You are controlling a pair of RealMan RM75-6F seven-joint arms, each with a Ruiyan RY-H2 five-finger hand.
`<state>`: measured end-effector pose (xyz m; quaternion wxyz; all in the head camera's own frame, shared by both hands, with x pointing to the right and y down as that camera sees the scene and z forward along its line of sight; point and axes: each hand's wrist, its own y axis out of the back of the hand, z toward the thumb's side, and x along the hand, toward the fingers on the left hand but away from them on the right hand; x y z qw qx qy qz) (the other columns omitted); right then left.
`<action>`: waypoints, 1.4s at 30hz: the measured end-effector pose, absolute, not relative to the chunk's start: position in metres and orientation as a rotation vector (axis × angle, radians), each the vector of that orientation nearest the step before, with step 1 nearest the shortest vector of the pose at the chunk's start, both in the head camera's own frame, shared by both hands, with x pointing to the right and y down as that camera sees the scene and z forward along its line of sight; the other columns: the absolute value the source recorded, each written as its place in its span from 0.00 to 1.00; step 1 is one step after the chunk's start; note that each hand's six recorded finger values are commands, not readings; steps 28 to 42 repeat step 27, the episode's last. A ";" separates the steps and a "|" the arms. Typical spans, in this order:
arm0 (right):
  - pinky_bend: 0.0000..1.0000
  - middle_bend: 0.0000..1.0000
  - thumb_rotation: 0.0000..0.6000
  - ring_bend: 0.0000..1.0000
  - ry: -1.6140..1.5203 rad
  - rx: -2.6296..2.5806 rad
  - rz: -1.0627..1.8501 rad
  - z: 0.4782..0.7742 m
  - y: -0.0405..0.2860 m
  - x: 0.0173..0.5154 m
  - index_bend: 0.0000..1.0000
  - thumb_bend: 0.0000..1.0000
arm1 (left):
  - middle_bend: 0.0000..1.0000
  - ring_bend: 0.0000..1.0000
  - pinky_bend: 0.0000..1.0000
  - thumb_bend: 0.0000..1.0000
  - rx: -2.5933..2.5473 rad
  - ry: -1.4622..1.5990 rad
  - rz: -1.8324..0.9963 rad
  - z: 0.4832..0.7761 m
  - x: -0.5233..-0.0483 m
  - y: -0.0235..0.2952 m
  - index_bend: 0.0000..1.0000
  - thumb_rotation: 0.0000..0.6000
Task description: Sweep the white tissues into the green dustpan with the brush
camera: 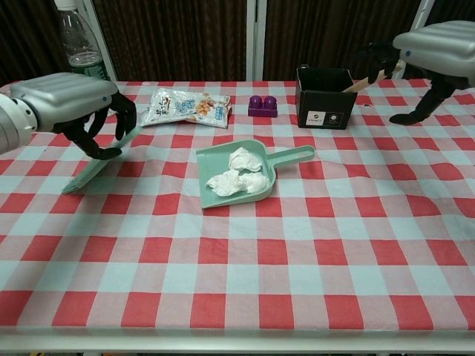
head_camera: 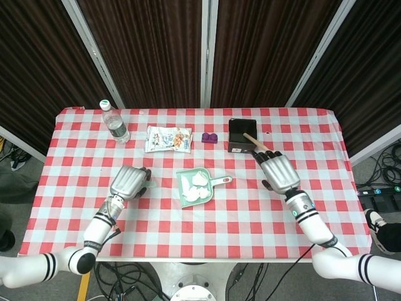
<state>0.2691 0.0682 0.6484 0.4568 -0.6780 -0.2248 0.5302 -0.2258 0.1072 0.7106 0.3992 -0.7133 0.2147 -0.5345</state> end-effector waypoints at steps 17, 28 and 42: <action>0.10 0.16 1.00 0.01 -0.770 -1.614 1.398 0.588 0.117 0.384 0.06 0.20 | 0.30 0.26 0.40 0.21 -1.758 1.067 -1.277 0.638 -0.314 0.103 0.24 1.00; 0.06 0.13 1.00 0.00 -0.992 -1.576 1.409 0.554 0.165 0.452 0.00 0.21 | 0.26 0.19 0.25 0.19 -1.483 1.172 -1.453 0.594 -0.455 0.175 0.24 1.00; 0.06 0.13 1.00 0.00 -0.992 -1.576 1.409 0.554 0.165 0.452 0.00 0.21 | 0.26 0.19 0.25 0.19 -1.483 1.172 -1.453 0.594 -0.455 0.175 0.24 1.00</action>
